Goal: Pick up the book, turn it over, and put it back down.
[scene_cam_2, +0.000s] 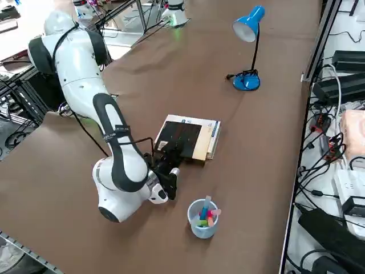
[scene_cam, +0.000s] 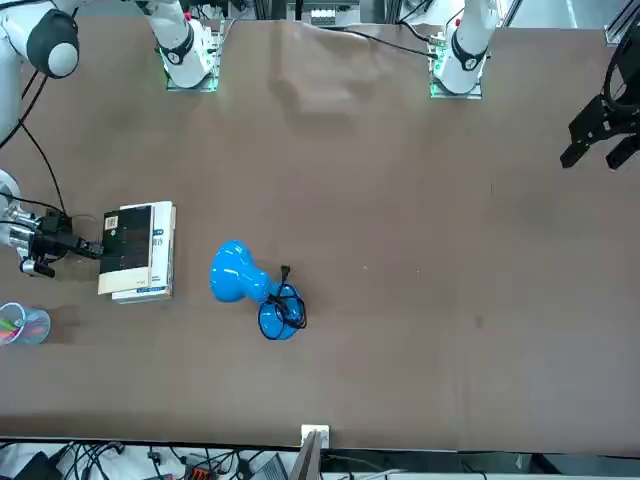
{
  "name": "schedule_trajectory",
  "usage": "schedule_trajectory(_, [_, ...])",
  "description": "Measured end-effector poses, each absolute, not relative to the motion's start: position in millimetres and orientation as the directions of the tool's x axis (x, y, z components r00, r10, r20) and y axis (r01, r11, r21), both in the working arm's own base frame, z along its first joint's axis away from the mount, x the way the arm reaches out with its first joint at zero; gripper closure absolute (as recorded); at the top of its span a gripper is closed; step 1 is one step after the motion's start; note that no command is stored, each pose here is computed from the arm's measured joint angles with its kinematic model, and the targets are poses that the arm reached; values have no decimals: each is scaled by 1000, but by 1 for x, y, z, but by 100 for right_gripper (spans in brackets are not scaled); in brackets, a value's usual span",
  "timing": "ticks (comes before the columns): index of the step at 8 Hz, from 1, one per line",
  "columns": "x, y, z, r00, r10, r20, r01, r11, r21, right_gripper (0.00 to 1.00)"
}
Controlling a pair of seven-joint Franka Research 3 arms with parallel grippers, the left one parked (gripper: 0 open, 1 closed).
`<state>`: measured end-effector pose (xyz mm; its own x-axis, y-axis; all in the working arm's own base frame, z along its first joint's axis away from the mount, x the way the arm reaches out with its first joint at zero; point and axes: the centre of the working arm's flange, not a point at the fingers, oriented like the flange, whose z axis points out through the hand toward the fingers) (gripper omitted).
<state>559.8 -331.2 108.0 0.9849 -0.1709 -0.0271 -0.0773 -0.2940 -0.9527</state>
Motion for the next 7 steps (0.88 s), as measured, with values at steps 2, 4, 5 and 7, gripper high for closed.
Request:
schedule_trajectory(2, [557, -336, 109, 984, -175, -27, -77, -286, -955, 23])
schedule_trajectory(4, [557, -335, 109, 984, -175, -27, -77, -285, -956, 39])
schedule_trajectory(5, [557, -335, 108, 984, -174, -28, -77, -283, -956, 52])
schedule_trajectory(7, [554, -331, 102, 986, -165, -35, -79, -267, -960, 66])
